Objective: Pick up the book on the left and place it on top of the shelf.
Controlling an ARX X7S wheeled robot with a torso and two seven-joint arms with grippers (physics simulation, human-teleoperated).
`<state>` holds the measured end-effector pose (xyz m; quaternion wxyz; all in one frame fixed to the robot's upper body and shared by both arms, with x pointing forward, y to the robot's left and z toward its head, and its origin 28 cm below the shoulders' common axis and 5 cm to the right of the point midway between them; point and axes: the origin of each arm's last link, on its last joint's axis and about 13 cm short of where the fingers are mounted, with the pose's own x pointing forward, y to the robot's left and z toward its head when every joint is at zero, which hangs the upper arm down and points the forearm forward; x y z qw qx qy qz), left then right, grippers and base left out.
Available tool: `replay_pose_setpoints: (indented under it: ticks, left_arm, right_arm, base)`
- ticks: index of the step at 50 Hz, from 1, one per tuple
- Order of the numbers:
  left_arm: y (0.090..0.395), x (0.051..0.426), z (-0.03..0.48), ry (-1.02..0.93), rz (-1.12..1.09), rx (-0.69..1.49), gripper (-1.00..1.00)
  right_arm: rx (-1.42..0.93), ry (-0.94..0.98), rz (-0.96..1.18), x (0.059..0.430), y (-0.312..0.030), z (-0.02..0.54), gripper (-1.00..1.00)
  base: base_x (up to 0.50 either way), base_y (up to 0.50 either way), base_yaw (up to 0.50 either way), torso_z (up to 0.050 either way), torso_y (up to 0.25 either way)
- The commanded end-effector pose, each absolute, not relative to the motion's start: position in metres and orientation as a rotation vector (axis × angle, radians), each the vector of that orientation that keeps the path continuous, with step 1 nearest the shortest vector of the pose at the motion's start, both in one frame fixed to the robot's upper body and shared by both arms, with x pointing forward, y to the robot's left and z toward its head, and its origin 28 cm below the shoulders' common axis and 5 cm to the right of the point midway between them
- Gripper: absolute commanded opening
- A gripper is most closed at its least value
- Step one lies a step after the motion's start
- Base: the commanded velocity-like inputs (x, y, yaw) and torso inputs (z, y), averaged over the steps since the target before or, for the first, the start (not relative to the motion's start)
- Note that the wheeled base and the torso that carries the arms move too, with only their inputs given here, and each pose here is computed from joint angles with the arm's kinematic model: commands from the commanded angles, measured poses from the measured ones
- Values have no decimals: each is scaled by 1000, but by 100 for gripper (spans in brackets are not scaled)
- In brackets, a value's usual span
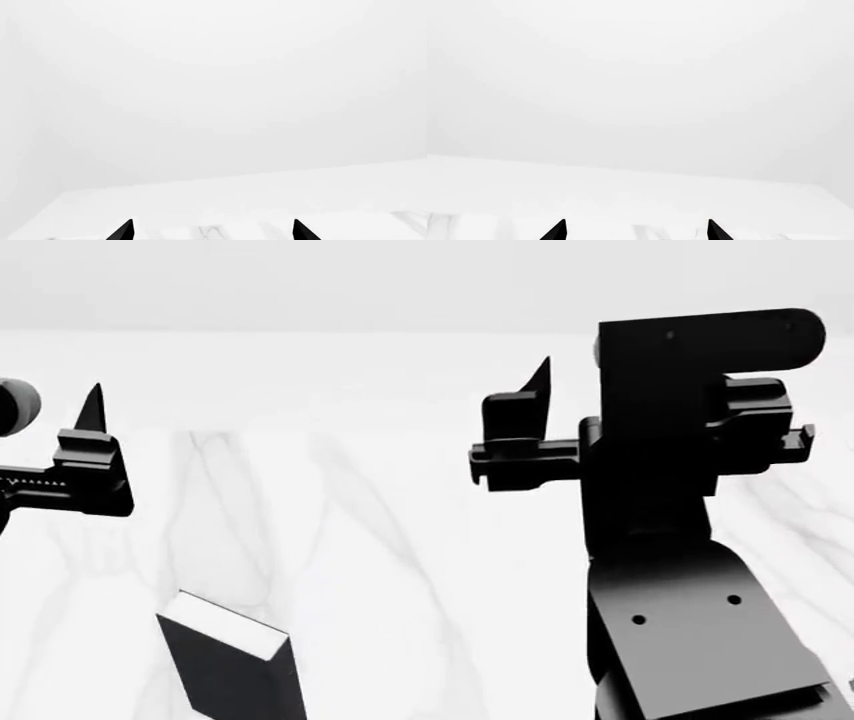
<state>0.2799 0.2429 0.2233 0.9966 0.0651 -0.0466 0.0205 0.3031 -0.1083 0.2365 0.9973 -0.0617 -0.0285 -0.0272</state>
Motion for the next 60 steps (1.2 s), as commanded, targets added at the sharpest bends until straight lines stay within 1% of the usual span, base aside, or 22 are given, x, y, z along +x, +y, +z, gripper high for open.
replay_pose_setpoints:
  ticks: [1,3,4,7,8,10,12,14,15,17,18,23,28,31,36,38,40,41,60]
  left_arm:
    - [243,280,223,-91,40,129,100]
    - [243,280,223,-91,40,129,100]
    - [243,280,222,-90,40,129,100]
    - [243,280,222,-88,41,129,100]
    - [243,280,222,-88,41,129,100]
    - [243,280,223,-89,40,131,100]
    - [243,280,223,-89,42,131,100]
    - [244,280,223,-88,45,132,100]
    - [244,280,223,-88,45,132,100]
    - [244,280,223,-89,46,131,100]
    - [244,280,222,-87,45,133,100]
    - [245,281,222,-86,45,132,100]
    - [244,282,222,-85,44,134,100]
    - [245,282,222,-85,44,133,100]
    - [245,282,221,-82,46,133,100]
    - [245,282,221,-81,47,135,100]
    - [245,281,221,-81,47,135,100]
    - [245,281,221,-81,47,136,100]
    - [245,282,220,-77,47,137,100]
  right_arm:
    - [-138,-28,-45,304,-108,235,100]
    - [-143,-11,3,304,-107,235,100]
    - [-224,21,-26,307,-105,233,100]
    - [-262,22,16,312,-103,234,100]
    - [-279,41,135,315,-101,235,100]
    - [-309,57,194,317,-101,236,100]
    - [-361,52,205,321,-101,236,100]
    - [-388,98,325,324,-100,235,100]
    - [-388,98,325,324,-100,235,100]
    - [-393,125,394,328,-100,235,100]
    - [-397,169,480,329,-100,234,100]
    - [-411,167,567,329,-98,235,100]
    - [-416,227,633,334,-96,234,100]
    - [-417,230,640,336,-95,233,100]
    - [-415,266,706,335,-92,227,100]
    - [-435,240,758,332,-91,223,100]
    - [-423,270,791,331,-91,222,100]
    - [-427,300,791,331,-90,222,100]
    - [-438,333,856,322,-83,208,100]
  base:
    - [0,0,0,0,0]
    - [0,0,0,0,0]
    - [0,0,0,0,0]
    - [0,0,0,0,0]
    - [0,0,0,0,0]
    - [0,0,0,0,0]
    - [0,0,0,0,0]
    - [0,0,0,0,0]
    - [0,0,0,0,0]
    - [0,0,0,0,0]
    - [0,0,0,0,0]
    - [0,0,0,0,0]
    - [0,0,0,0,0]
    - [0,0,0,0,0]
    - [0,0,0,0,0]
    - [0,0,0,0,0]
    - [0,0,0,0,0]
    - [0,0,0,0,0]
    - [0,0,0,0,0]
